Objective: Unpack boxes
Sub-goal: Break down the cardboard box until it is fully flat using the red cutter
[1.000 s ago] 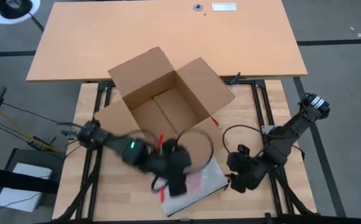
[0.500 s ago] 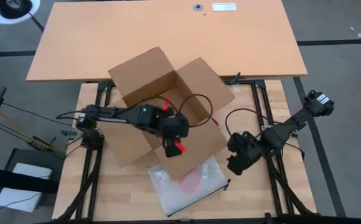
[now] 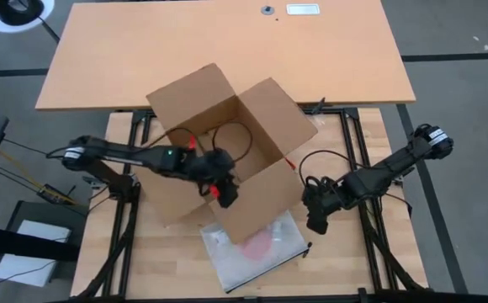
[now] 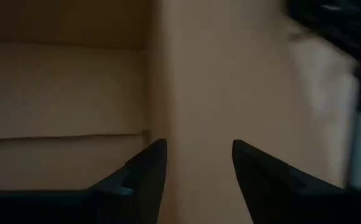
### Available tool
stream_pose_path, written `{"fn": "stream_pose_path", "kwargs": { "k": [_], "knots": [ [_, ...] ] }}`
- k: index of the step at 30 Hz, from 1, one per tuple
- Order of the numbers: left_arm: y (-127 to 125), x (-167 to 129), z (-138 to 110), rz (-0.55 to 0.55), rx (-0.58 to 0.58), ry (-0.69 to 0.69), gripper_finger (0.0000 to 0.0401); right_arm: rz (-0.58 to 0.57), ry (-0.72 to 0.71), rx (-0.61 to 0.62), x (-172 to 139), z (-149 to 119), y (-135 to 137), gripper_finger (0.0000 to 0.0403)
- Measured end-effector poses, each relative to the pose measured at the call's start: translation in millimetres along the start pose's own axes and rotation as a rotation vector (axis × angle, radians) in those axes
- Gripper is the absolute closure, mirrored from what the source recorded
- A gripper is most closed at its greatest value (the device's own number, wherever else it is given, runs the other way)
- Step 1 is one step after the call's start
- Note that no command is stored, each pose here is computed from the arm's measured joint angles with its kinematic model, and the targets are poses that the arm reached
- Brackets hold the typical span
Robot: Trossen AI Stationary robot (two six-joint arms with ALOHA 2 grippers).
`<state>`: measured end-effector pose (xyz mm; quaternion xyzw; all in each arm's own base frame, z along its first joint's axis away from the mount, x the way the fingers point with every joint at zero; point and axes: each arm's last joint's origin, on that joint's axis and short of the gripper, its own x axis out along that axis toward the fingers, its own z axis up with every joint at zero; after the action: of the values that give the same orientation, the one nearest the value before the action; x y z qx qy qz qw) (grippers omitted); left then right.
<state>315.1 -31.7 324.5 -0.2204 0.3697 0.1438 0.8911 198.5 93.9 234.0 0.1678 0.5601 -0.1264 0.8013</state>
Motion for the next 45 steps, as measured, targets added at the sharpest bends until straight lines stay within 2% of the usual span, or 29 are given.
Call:
{"fn": "stream_pose_path", "kwargs": {
  "k": [5, 10, 16, 20, 26, 32, 37, 41, 45],
  "knots": [
    [-2, 17, 0, 0.012, -0.029, 0.006, 0.0208, 0.024, 0.039, -0.105, 2, 1, -3, 0.0161],
    [-6, 31, -2, 0.016, -0.042, 0.009, 0.0208, 0.027, 0.055, -0.152, 2, 1, -5, 0.0166],
    [-7, 36, -3, 0.016, -0.042, 0.015, 0.0208, 0.046, 0.054, -0.145, -1, -4, -10, 0.0172],
    [-7, 36, -3, 0.017, -0.041, 0.015, 0.0208, 0.053, 0.053, -0.097, -1, -9, -16, 0.0174],
    [-11, 42, -1, -0.036, -0.005, 0.004, 0.0208, 0.056, 0.05, -0.053, 0, -11, -18, 0.0174],
    [-12, 64, -5, 0.021, 0.004, 0.005, 0.0208, 0.055, 0.049, -0.039, 0, -12, -18, 0.0179],
    [-14, 82, -10, 0.007, 0.044, 0.044, 0.0208, 0.028, 0.027, -0.007, 0, -13, -17, 0.0184],
    [-11, 84, -9, 0.031, 0.032, 0.063, 0.0208, 0.022, 0.02, -0.024, 0, -14, -17, 0.0189],
    [-22, 59, 13, -0.006, 0.008, 0.005, 0.0208, 0.04, 0.047, -0.053, -1, -15, -17, 0.0194]
  ]
}}
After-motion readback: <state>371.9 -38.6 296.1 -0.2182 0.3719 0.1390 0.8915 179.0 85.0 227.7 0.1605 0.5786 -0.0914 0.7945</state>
